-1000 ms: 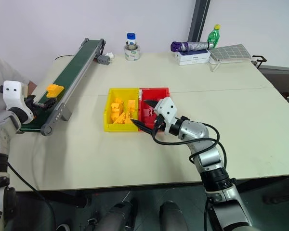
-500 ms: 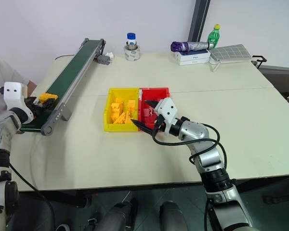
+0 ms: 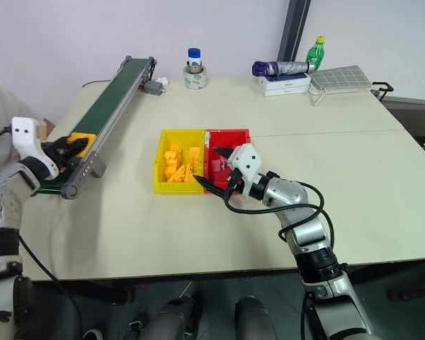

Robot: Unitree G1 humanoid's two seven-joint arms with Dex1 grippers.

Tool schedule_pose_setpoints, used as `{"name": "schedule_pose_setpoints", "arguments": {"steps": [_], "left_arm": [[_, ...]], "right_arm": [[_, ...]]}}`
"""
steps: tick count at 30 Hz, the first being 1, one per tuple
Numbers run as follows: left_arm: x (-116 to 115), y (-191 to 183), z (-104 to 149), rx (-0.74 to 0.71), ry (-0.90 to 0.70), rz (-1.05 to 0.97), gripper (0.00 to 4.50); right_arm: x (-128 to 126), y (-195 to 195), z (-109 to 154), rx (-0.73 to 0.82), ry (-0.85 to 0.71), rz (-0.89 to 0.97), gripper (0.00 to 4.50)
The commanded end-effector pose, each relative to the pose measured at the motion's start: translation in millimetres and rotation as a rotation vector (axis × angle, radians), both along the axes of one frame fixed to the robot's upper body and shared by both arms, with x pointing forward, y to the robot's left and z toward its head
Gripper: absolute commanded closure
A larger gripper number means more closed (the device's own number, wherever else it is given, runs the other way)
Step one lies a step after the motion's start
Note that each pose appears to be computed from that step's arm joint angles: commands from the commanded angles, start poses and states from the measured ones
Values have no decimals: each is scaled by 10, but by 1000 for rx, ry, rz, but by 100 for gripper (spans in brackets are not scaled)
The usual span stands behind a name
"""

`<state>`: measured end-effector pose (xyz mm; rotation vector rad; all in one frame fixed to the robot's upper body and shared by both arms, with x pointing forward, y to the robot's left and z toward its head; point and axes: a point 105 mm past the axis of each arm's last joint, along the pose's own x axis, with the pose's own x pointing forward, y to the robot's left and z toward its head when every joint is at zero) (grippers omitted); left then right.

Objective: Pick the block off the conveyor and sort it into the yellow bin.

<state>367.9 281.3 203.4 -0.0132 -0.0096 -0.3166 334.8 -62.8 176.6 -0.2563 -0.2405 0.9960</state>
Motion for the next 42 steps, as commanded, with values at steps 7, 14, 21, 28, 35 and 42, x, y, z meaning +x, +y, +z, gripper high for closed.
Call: {"name": "schedule_pose_setpoints", "arguments": {"steps": [7,14,21,28,35,42], "left_arm": [[33,-1061,172,-43,-108,-234,319],[211,-1417,-11,-52,-78,-224,269],[193,-1593,59,-64,-112,-310,3],[111,-1178,132,-43,-135,-267,3],[-352,-849,233,42,-143,-353,3],[-435,-488,154,98,-109,-278,3]], "right_arm": [[-32,0,183,14,-66,10,0],[-42,-26,172,14,-68,-7,0],[-37,-28,181,20,-72,-15,0],[-41,-48,169,18,-72,-21,0],[-29,-37,168,12,-68,-9,0],[-23,-20,174,7,-68,6,0]]}}
